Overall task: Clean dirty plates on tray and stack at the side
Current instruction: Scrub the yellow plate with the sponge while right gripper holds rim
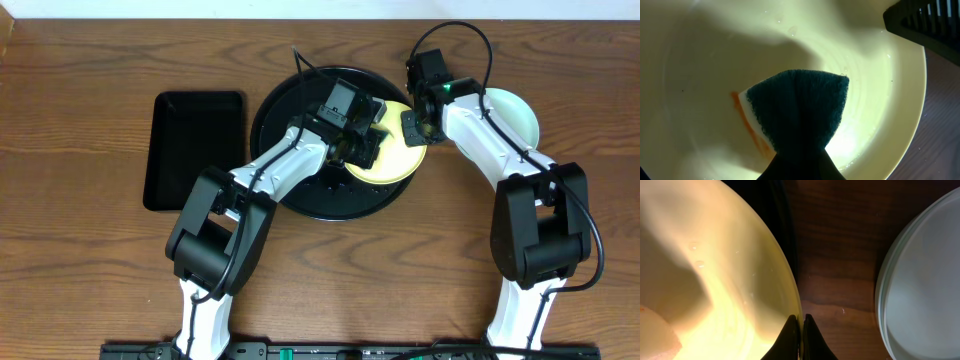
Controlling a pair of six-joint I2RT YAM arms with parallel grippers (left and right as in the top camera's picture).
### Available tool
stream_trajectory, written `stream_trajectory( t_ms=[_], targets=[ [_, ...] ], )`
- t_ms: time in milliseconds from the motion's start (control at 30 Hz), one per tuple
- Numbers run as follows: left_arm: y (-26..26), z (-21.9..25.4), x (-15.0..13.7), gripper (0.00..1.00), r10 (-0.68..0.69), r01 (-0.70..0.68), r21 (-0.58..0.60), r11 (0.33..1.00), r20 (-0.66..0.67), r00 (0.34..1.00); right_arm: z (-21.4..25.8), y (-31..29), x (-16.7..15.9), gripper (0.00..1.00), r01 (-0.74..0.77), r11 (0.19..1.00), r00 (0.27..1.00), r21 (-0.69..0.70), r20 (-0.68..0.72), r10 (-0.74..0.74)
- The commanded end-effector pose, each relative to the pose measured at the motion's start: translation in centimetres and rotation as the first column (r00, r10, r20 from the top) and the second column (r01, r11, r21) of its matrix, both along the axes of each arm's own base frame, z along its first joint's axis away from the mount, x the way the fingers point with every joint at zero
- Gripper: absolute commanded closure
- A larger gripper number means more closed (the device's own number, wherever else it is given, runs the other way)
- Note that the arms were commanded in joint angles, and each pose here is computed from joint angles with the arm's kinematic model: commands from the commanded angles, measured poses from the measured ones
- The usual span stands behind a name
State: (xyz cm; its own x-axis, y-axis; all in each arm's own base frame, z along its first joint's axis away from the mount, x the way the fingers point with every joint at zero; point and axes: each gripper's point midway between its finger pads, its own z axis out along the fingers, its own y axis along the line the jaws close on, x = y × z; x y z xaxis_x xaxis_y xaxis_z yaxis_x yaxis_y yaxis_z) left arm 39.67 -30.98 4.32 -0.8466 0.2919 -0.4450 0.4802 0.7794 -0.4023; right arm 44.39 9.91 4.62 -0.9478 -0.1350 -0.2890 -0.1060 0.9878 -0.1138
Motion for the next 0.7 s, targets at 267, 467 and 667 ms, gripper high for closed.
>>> stream_trajectory(
  t_ms=[267, 467, 667],
  targets=[
    [-0.4, -1.1, 0.0, 0.92, -0.016, 0.016, -0.008, 1.0, 0.001, 1.0, 1.0, -0.5, -0.1, 0.99, 0.016, 0.999, 1.0, -0.033, 0.027, -0.015],
    [-0.4, -2.2, -0.4, 0.92, -0.02, 0.02, 0.003, 1.0, -0.02, 1.0, 1.0, -0.5, -0.2, 0.99, 0.016, 0.999, 1.0, -0.034, 0.024, -0.015],
    [-0.9, -3.6, -1.0, 0.92, -0.034, 0.035, 0.021, 0.999, -0.035, 0.999, 1.0, -0.5, -0.2, 0.99, 0.014, 0.999, 1.0, -0.035, 0.022, -0.013]
  ],
)
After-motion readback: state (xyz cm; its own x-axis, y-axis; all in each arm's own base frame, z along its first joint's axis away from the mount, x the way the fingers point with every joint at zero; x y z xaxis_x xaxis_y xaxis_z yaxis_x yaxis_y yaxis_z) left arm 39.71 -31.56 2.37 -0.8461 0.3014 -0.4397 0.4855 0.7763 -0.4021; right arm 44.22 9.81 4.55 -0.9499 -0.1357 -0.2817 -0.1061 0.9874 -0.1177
